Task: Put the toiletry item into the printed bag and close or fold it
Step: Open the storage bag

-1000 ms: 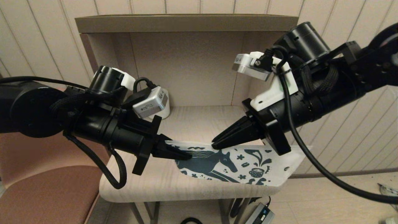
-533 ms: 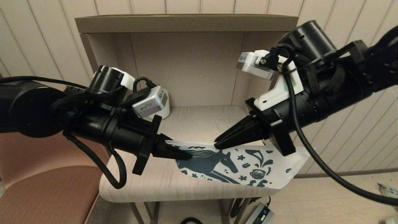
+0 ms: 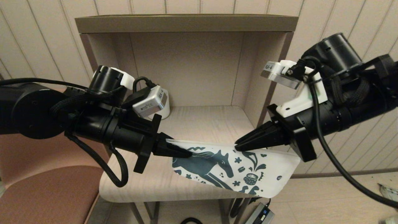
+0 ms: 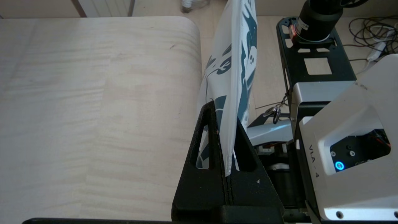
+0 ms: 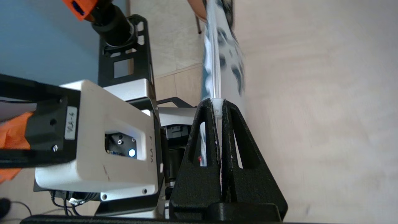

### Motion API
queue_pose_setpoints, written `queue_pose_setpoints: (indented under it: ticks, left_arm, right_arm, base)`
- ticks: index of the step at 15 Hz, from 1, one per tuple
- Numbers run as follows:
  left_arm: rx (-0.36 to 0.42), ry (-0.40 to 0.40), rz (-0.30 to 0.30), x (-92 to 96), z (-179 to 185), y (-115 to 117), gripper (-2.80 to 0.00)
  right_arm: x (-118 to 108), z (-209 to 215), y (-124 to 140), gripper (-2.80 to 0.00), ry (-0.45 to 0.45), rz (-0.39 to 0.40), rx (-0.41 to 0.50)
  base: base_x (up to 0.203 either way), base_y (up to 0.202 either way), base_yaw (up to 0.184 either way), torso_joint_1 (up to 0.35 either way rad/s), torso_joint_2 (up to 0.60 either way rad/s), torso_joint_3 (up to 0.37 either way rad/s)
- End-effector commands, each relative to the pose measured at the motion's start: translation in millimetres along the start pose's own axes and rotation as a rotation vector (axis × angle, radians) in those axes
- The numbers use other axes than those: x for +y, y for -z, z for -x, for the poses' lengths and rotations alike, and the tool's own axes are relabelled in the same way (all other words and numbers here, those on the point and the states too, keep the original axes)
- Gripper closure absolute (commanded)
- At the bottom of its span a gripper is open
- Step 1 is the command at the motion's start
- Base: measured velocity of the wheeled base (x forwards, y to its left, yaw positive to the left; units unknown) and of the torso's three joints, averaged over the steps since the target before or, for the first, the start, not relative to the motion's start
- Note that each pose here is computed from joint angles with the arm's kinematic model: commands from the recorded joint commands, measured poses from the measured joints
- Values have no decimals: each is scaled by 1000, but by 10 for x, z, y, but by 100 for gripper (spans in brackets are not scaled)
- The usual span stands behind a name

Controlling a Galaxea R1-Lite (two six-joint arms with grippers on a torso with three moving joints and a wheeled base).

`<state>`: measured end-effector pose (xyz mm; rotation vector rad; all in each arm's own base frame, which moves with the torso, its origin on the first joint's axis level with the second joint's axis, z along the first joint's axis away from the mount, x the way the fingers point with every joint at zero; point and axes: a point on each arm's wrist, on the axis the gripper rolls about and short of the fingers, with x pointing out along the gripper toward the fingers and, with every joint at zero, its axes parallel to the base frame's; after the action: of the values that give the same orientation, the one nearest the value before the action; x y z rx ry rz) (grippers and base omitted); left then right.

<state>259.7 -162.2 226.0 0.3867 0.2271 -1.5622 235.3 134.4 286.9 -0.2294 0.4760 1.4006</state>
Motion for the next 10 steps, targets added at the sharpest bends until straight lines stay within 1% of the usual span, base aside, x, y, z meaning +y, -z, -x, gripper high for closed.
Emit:
queue_pose_setpoints:
  ticks: [1, 6, 10]
  left_arm:
    - [-3, 4, -2, -1, 5, 2, 0]
    - [-3, 0, -2, 2, 17, 2, 0]
    - [-7, -13, -2, 14, 57, -4, 0]
  right_arm:
    - [65, 153, 73, 0, 32, -4, -16]
    - [181, 381, 149, 0, 47, -5, -69]
    - [278, 542, 210, 0, 93, -9, -85]
  base:
    - [0, 0, 0, 0, 0, 0]
    - [0, 0, 0, 0, 0, 0]
    - [0, 0, 0, 0, 0, 0]
